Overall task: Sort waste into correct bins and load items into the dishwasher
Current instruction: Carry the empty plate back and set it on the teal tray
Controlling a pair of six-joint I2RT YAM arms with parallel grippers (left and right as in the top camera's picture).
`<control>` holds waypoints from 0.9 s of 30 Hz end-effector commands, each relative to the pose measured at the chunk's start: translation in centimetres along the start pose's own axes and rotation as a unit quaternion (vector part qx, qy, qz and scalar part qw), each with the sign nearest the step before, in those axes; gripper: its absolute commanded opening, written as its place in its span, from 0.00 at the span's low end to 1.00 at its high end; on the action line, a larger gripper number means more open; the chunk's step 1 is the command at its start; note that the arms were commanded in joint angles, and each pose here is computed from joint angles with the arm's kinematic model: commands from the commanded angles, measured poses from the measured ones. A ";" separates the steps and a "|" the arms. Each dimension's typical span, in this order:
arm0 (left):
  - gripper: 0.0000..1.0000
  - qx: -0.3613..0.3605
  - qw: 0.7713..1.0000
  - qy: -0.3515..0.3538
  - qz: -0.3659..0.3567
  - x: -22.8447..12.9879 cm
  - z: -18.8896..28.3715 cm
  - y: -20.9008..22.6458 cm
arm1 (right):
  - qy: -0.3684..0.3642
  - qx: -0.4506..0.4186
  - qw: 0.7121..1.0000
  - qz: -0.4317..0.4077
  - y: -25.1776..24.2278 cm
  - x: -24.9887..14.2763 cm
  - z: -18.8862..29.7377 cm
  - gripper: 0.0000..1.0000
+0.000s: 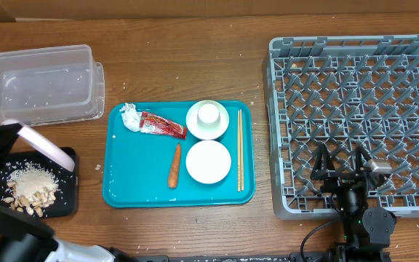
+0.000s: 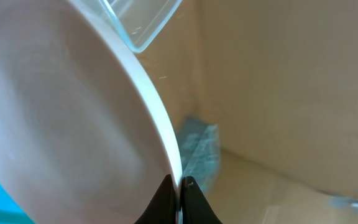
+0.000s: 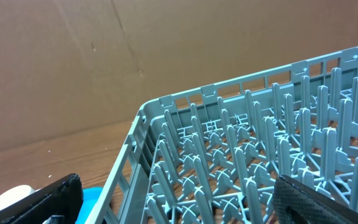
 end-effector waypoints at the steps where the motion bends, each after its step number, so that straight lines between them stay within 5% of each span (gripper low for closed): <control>1: 0.04 0.133 0.990 -0.011 -0.042 -2.4 -0.3 -4.3 | -0.006 -0.004 1.000 0.004 -0.2 -0.1 0.0 1.00; 9: 0.04 0.309 0.936 0.031 -0.164 -8.9 -7.4 -11.0 | -0.006 -0.004 1.000 0.003 -0.2 -0.1 0.0 1.00; 13: 0.04 0.384 0.887 0.075 -0.244 -13.0 -12.2 -12.9 | -0.006 -0.004 1.000 0.004 -0.2 -0.1 0.0 1.00; 22: 0.04 0.456 0.798 0.187 -0.347 -20.6 -22.1 -13.1 | -0.006 -0.004 1.000 0.004 -0.2 -0.1 0.0 1.00; 27: 0.04 0.506 0.765 0.205 -0.342 -21.3 -25.4 -11.4 | -0.006 -0.004 1.000 0.004 -0.2 -0.1 0.0 1.00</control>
Point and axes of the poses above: each gripper's point midway between its finger pads, its own z axis back along the fingers, its own y axis along the line the jaws close on, x = y × z, the point moved 10 cm from there along z, back along the fingers, and after that the axes turned 10 degrees about -z, right-handed, at the moved point
